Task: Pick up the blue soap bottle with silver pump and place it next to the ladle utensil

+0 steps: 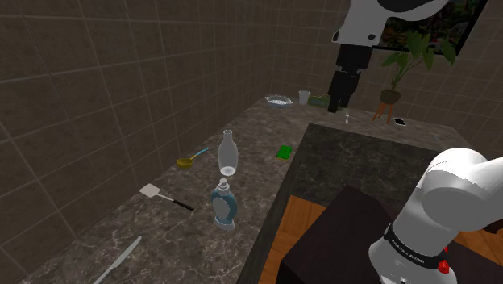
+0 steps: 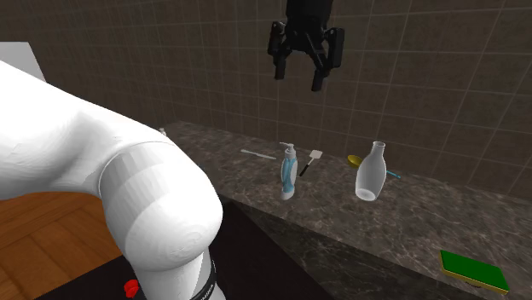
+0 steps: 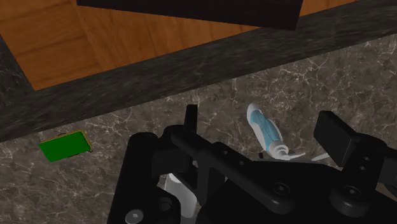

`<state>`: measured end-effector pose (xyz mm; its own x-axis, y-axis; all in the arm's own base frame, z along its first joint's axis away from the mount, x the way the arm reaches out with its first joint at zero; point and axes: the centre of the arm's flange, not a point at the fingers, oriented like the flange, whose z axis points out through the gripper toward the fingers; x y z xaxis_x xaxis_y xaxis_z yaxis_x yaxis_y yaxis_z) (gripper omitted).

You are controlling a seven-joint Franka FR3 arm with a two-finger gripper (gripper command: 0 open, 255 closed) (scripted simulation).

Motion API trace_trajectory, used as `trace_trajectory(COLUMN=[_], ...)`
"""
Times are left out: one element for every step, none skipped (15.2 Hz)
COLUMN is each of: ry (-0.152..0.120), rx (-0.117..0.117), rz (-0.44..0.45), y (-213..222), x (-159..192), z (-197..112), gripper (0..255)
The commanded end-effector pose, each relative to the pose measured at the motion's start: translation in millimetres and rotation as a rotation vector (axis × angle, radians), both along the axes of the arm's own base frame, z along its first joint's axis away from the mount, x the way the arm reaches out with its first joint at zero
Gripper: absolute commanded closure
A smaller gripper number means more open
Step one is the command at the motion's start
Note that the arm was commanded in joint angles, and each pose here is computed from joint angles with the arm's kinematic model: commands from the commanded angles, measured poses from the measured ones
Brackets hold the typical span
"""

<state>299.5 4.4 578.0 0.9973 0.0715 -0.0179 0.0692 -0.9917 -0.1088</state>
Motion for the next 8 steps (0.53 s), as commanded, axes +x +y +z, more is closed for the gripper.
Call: trace_trajectory(ry=[0.0,-0.009,-0.017,-0.026,-0.034,-0.043,-0.051,-0.06], rx=[0.0,0.006,0.011,0.017,0.022,0.028,0.033,0.039], rz=[0.0,0.004,0.007,0.011,0.014,0.018,0.021,0.025], y=[0,4,8,12,16,20,25,29], x=[0,4,7,11,15,19,23,27], z=[0,-11,-23,-34,-45,-56,-68,-79], gripper=[0,0,0,0,0,0,0,0])
